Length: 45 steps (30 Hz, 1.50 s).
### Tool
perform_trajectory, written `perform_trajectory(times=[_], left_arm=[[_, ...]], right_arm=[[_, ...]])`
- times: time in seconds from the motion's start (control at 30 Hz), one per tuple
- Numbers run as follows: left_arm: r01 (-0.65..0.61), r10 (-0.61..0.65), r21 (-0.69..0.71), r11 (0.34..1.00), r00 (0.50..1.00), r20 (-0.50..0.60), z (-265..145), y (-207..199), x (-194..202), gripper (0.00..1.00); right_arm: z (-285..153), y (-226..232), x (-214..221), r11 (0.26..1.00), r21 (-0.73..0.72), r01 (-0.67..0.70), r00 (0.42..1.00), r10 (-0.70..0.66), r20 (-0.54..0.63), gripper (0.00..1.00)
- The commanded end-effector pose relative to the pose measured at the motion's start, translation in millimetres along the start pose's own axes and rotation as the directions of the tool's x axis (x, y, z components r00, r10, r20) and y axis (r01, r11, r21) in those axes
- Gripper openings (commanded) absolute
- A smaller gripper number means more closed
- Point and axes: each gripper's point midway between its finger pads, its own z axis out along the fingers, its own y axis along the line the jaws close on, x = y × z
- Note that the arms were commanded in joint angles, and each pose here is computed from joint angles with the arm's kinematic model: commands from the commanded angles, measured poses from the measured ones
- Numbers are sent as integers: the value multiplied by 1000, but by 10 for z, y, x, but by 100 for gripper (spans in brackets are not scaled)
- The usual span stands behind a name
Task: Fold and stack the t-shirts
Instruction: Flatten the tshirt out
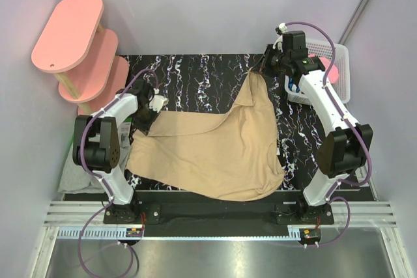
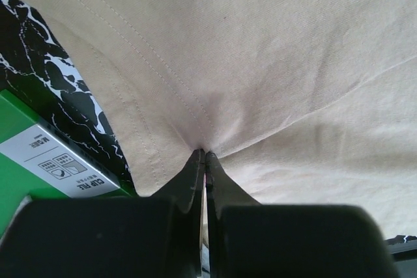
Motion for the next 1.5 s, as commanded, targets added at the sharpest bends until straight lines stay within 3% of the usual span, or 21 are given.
perform_trajectory(times=[0.0,0.13,0.3,0.33,0.4,0.53,0.8,0.93,1.03,1.1,1.2,1.33,1.4,1.43,1.47], left_arm=[[-1,14,-98,995,991,134,-453,204,-328,0],[34,11,-161,986,962,273,-1144,337,-651,0],[88,53,-260,962,870,489,-2245,385,-859,0],[105,72,-284,953,833,549,-2553,364,-855,0],[128,79,-313,941,817,571,-2800,347,-750,0],[155,123,-343,926,738,664,-3395,169,-476,0],[175,233,-385,906,552,800,-4398,-404,407,0],[200,269,-388,900,447,853,-4815,-629,716,0],[222,266,-377,899,408,873,-4955,-679,787,0],[230,256,-372,899,413,874,-4946,-659,769,0],[229,231,-368,901,466,854,-4741,-546,634,0],[207,205,-387,899,583,787,-4056,-207,191,0],[182,180,-395,900,671,719,-3599,-22,-6,0],[191,186,-409,892,670,719,-3529,77,-142,0],[161,180,-412,897,717,673,-3275,187,-303,0]], right_arm=[[-354,336,-304,996,-73,58,992,-49,114,0],[-652,522,-432,991,-107,82,983,-63,171,0],[-1325,779,-539,983,-134,125,957,-84,278,0],[-1446,816,-553,982,-135,133,951,-88,298,0],[-1825,923,-565,977,-142,159,930,-99,355,0],[-2563,1134,-485,960,-174,218,880,-116,461,0],[-4302,1582,-194,910,-244,335,726,-84,683,0],[-4852,1717,-109,892,-259,370,665,-60,744,0],[-4898,1729,-105,897,-265,354,676,-49,735,0],[-4748,1638,-165,921,-239,306,699,-47,714,0],[-4413,1435,-327,962,-159,221,732,-56,679,0],[-3795,1172,-601,991,-49,123,783,-66,619,0],[-3289,938,-760,997,45,66,821,-80,565,0],[-3129,862,-849,996,77,47,822,-82,564,0],[-2791,740,-920,993,118,29,848,-87,523,0]])
